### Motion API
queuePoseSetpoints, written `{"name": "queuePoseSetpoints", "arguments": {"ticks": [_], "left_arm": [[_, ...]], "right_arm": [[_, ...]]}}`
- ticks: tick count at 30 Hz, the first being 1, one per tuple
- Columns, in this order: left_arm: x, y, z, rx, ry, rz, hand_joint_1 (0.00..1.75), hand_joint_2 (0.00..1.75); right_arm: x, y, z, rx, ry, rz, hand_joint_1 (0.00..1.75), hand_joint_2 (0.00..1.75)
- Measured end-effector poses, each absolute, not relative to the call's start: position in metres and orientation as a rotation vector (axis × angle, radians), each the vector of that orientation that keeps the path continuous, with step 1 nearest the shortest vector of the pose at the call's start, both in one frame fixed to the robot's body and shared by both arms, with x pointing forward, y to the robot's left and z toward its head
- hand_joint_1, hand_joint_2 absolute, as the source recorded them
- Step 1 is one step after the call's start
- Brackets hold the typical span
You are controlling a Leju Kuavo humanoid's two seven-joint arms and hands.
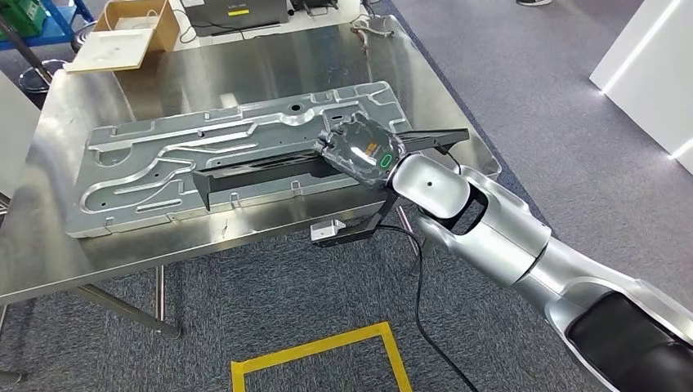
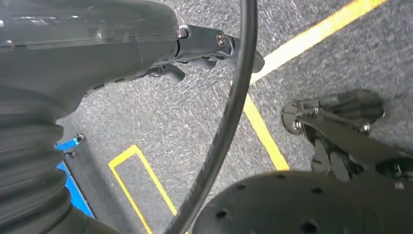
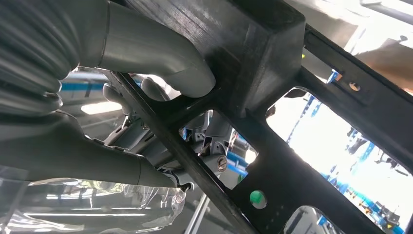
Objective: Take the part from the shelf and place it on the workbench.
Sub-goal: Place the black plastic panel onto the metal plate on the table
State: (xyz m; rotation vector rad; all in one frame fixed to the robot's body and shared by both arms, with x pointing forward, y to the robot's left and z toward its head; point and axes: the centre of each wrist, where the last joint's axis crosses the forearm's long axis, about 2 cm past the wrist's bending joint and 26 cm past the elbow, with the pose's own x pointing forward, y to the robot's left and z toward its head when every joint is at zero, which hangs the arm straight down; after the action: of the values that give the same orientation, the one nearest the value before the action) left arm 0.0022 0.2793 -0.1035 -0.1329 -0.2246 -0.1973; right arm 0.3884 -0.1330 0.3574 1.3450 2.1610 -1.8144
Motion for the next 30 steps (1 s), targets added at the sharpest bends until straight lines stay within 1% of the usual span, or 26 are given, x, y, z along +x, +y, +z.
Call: {"name": "queuePoseSetpoints", "arguments": {"ticks": [30], "left_arm": [[0.0027,0.2800,-0.1036,-0.140,-0.225,-0.189,0.00,1.75]], "right_arm": [[0.3890,-0.1306,0.3520,1.343,2.158,-1.838,1.75,1.75]]}}
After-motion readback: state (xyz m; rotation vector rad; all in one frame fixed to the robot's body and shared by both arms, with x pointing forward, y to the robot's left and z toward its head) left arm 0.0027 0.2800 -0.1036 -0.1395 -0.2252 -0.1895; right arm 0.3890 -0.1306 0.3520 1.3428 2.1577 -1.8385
